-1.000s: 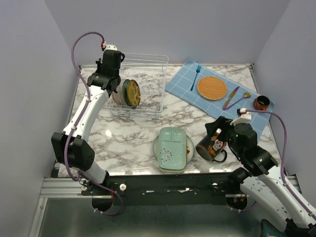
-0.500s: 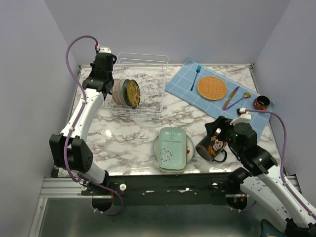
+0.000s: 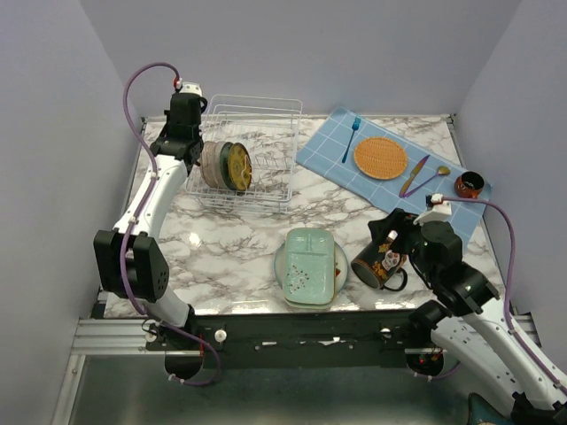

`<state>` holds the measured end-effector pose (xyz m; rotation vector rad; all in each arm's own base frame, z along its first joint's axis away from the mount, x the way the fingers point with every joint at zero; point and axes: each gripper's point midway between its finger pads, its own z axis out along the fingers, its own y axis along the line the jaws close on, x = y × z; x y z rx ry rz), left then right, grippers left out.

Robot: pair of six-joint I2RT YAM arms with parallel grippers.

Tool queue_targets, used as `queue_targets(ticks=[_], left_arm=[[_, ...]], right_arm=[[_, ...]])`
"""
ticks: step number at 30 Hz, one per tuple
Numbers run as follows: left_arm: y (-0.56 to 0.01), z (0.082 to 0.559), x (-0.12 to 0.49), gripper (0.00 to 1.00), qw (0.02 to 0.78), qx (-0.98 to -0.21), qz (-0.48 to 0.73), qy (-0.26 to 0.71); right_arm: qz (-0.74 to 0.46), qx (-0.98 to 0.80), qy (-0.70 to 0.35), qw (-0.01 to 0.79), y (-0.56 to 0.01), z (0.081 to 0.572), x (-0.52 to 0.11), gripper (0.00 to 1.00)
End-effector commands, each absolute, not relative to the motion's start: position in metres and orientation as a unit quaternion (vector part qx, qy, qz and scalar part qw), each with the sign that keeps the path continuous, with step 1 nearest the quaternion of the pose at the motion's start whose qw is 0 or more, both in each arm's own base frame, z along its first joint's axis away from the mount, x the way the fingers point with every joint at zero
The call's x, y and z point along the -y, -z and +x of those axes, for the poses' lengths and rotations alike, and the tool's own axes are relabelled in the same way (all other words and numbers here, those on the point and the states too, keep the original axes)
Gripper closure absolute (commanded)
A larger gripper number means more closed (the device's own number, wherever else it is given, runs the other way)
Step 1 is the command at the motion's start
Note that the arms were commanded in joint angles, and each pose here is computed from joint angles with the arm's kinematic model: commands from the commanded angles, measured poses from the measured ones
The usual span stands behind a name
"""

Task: Load the plates into the dish rack
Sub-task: Insert the plate into the dish rack.

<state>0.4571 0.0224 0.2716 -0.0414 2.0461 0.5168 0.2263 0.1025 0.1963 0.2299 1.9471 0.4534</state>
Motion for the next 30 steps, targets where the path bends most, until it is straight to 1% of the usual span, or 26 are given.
queue_targets(ticks=[1,12,25,30], left_arm=[[-0.272,0.470,-0.024,1.00,0.508,-0.836,-0.007,-0.207],[-0.253,0.479,-0.013,1.00,0.503,-0.845,0.006,-0.179],[-0.229,0.484,-0.007,1.00,0.482,-0.860,0.017,-0.166],[-0.219,0.485,-0.008,1.00,0.467,-0.867,0.024,-0.175]], right_arm=[[0.098,-0.818,-0.187,0.536,-0.193,0.226,-0.101,0.09],[0.099,-0.818,-0.186,0.536,-0.193,0.225,-0.100,0.09],[0.099,-0.817,-0.183,0.538,-0.192,0.224,-0.098,0.09],[0.099,-0.818,-0.181,0.536,-0.191,0.223,-0.097,0.09]])
